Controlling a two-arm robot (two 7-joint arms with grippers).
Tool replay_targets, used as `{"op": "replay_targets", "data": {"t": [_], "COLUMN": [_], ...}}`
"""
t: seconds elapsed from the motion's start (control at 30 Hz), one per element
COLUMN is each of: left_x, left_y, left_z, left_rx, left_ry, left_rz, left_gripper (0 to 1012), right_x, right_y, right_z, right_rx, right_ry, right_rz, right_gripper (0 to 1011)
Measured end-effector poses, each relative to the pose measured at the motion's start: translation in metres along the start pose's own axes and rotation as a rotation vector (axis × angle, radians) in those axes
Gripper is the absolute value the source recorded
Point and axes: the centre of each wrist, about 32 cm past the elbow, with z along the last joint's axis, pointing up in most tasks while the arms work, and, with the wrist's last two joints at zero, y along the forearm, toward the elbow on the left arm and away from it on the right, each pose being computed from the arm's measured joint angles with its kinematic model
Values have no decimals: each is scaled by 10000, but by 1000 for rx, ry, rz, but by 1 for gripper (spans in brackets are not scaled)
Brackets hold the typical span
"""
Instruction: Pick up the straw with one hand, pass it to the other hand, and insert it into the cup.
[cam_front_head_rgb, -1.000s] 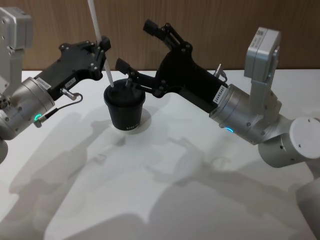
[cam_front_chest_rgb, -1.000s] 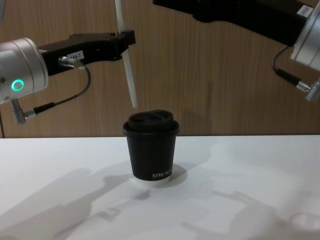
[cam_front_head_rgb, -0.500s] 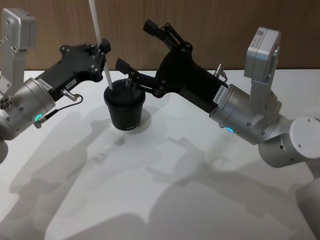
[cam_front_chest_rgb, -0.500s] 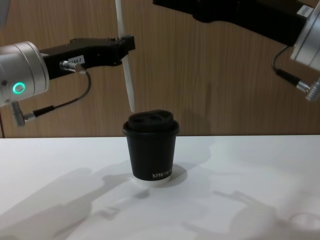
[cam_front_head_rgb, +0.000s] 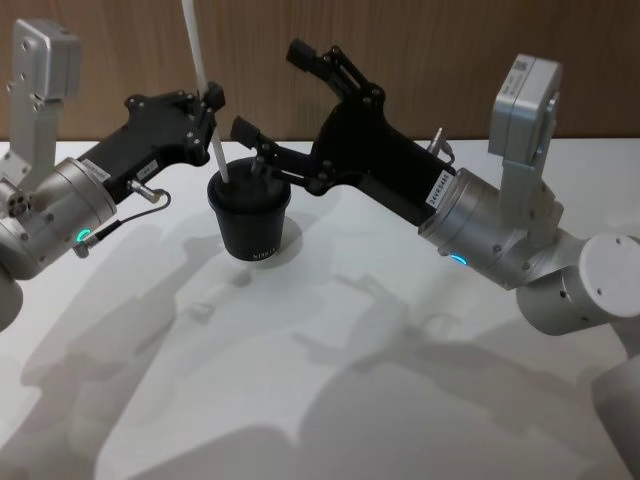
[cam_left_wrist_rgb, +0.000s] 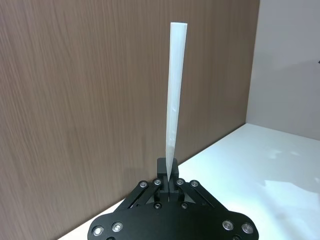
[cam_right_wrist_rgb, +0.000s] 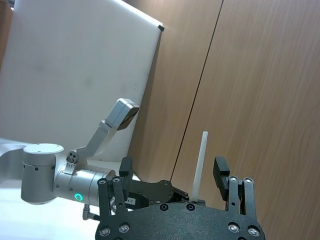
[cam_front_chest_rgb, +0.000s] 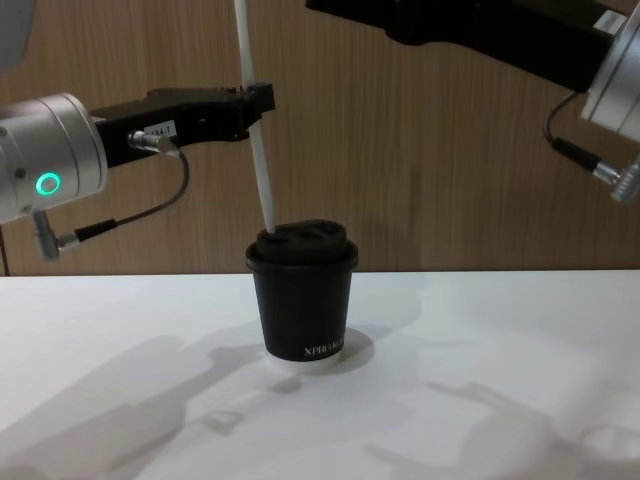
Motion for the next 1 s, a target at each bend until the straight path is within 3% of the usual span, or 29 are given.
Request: {"op": "replay_targets", "data": {"t": [1.0], "left_x": [-21], "left_y": [-65], "left_z": [-85], "left_rx": [49], "left_ry": [26], "left_rz": [1], "left_gripper": [2], "right_x": [0], "right_y": [0], "right_z": [0], "right_rx": [0], "right_ry": [0], "right_rz": [0], "right_gripper": [1001]}}
